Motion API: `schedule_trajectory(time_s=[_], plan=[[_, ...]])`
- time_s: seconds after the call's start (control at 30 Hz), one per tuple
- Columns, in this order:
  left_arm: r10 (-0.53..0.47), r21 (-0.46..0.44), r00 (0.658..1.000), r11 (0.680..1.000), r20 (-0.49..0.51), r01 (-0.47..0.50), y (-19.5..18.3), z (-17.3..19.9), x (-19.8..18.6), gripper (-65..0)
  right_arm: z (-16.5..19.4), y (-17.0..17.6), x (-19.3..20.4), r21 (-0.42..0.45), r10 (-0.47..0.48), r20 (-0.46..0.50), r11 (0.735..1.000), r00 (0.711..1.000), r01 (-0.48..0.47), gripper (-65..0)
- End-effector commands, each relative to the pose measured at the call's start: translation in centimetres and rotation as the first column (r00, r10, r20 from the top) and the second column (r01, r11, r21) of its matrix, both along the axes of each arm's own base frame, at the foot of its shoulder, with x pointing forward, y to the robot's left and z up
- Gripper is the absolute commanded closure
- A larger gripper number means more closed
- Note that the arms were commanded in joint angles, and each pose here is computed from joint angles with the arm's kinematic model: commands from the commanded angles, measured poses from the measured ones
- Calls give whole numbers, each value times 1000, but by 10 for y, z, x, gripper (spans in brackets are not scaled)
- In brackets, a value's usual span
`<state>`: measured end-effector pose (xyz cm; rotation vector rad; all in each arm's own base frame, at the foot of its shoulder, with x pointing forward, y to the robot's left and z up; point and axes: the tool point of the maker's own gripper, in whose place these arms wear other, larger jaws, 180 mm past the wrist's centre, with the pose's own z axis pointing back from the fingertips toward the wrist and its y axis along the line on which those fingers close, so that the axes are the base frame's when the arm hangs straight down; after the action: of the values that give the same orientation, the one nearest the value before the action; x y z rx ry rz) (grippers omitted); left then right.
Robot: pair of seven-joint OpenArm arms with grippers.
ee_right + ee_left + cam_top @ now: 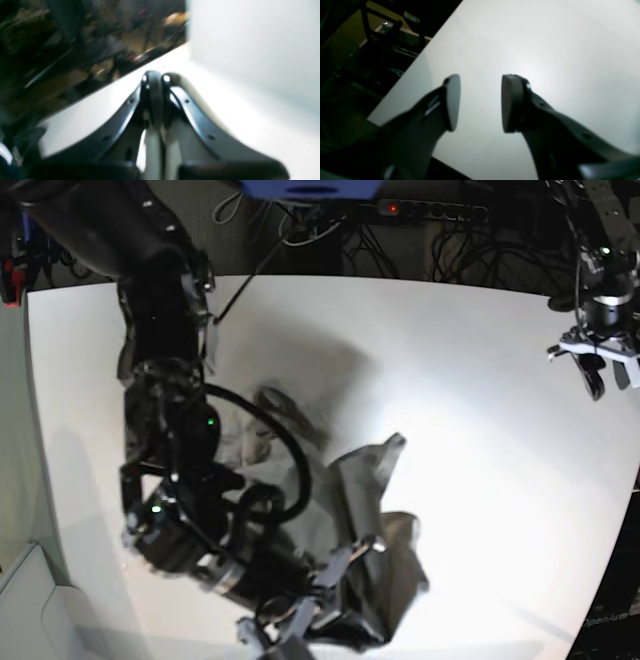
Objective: Layout the t-shirt on the table in an organized manner, then fold the t-shirt properly
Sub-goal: 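Swing the t-shirt across the table and lay it down with the right gripper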
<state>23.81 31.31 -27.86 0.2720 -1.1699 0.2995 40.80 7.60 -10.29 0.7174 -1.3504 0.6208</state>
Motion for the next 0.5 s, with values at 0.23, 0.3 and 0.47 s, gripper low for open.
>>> schedule_trajectory(time_s=[0.23, 0.3, 0.47], plan=[[2, 27, 999, 1000, 34, -3, 3, 12, 2, -266, -16, 68, -16, -31, 196, 13, 980, 981, -195, -54], [0, 25, 999, 1000, 33, -1, 2, 11, 3, -266, -24, 86, -32, -70, 257, 10, 964, 966, -255, -114], [0, 23, 999, 1000, 34, -1, 2, 11, 4, -268, -55, 118, -78, -158, 424, 4, 894, 905, -418, -277]])
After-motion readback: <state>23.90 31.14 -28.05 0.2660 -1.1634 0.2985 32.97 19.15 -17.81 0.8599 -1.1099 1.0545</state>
